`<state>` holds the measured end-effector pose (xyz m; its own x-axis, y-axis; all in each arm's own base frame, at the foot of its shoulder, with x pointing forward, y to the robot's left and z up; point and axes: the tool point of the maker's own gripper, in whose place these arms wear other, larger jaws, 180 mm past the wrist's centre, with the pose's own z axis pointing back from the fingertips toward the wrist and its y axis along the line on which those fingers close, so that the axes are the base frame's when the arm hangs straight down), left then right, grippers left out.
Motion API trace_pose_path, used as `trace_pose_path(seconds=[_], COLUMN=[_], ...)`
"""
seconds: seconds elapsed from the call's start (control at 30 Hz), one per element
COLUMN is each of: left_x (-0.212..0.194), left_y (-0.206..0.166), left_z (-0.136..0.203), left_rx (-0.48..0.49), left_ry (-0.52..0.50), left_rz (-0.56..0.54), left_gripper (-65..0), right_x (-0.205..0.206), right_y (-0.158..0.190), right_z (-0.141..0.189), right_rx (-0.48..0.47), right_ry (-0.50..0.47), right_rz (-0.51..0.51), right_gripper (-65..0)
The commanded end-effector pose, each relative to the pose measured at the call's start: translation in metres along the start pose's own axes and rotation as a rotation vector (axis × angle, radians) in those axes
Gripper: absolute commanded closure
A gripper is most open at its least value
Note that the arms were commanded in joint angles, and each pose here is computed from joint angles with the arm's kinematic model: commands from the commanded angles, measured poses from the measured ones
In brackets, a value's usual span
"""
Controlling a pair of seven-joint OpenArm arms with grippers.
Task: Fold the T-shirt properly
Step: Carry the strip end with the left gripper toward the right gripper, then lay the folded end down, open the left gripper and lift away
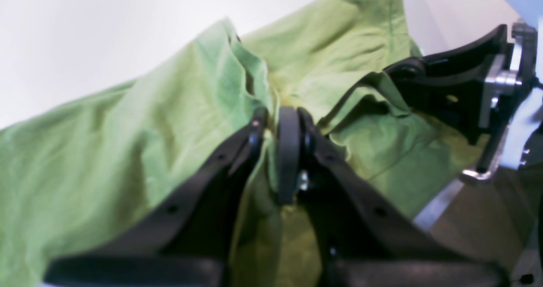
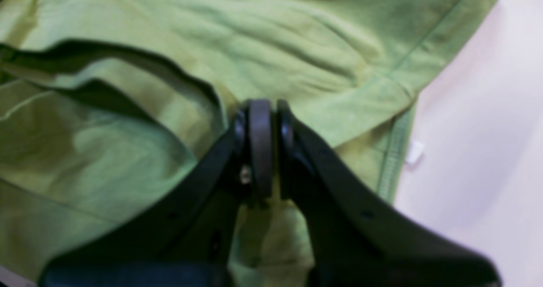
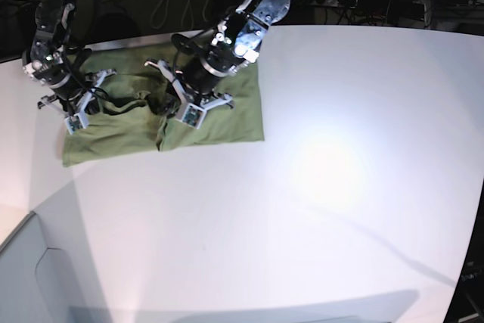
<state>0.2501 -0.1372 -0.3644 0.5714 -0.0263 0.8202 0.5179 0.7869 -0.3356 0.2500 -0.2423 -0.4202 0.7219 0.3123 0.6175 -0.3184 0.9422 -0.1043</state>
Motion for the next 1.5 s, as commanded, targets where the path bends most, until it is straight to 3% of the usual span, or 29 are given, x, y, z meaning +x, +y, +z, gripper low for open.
trace_pose_path(seconds=[0.0, 0.17, 0.37, 0.47, 0.7, 0.77, 0.9, 1.07, 1.23, 1.47], left_x=[0.022, 0.017, 0.014, 0.018, 0.054, 0.053, 0.033, -0.007, -0.032, -0.056], left_y=[-0.010, -0.010, -0.010, -0.011, -0.016, 0.008, 0.050, 0.070, 0.044, -0.010], left_z=[-0.002, -0.006, -0.006, -0.005, 0.026, 0.043, 0.060, 0.063, 0.056, 0.034], left_rx=[-0.020, -0.023, -0.022, -0.024, -0.031, 0.014, 0.098, 0.096, 0.011, -0.151], left_ry=[-0.068, -0.048, -0.041, -0.052, -0.170, -0.179, -0.138, -0.036, 0.038, 0.134], left_rz=[0.010, 0.005, 0.010, 0.010, 0.015, -0.007, 0.023, 0.106, 0.126, 0.002], left_gripper=[0.0, -0.9, -22.8, -26.1, -25.6, -25.6, -25.6, -25.6, -25.6, -25.6], right_x=[0.010, 0.010, 0.009, 0.009, 0.011, 0.011, 0.014, 0.015, 0.018, 0.019], right_y=[-0.006, -0.006, -0.006, -0.006, -0.007, -0.007, -0.008, -0.008, -0.008, -0.009], right_z=[0.004, 0.004, 0.004, 0.004, 0.004, 0.004, 0.004, 0.005, 0.004, 0.004], right_rx=[-0.006, -0.006, -0.006, -0.006, -0.008, -0.008, -0.011, -0.012, -0.013, -0.014], right_ry=[-0.028, -0.028, -0.028, -0.028, -0.032, -0.032, -0.037, -0.040, -0.047, -0.048], right_rz=[0.023, 0.023, 0.025, 0.025, 0.026, 0.026, 0.028, 0.030, 0.028, 0.031], right_gripper=[0.0, 0.0, 0.0, 0.0, 0.0, 0.0, 0.0, 0.0, 0.0, 0.0])
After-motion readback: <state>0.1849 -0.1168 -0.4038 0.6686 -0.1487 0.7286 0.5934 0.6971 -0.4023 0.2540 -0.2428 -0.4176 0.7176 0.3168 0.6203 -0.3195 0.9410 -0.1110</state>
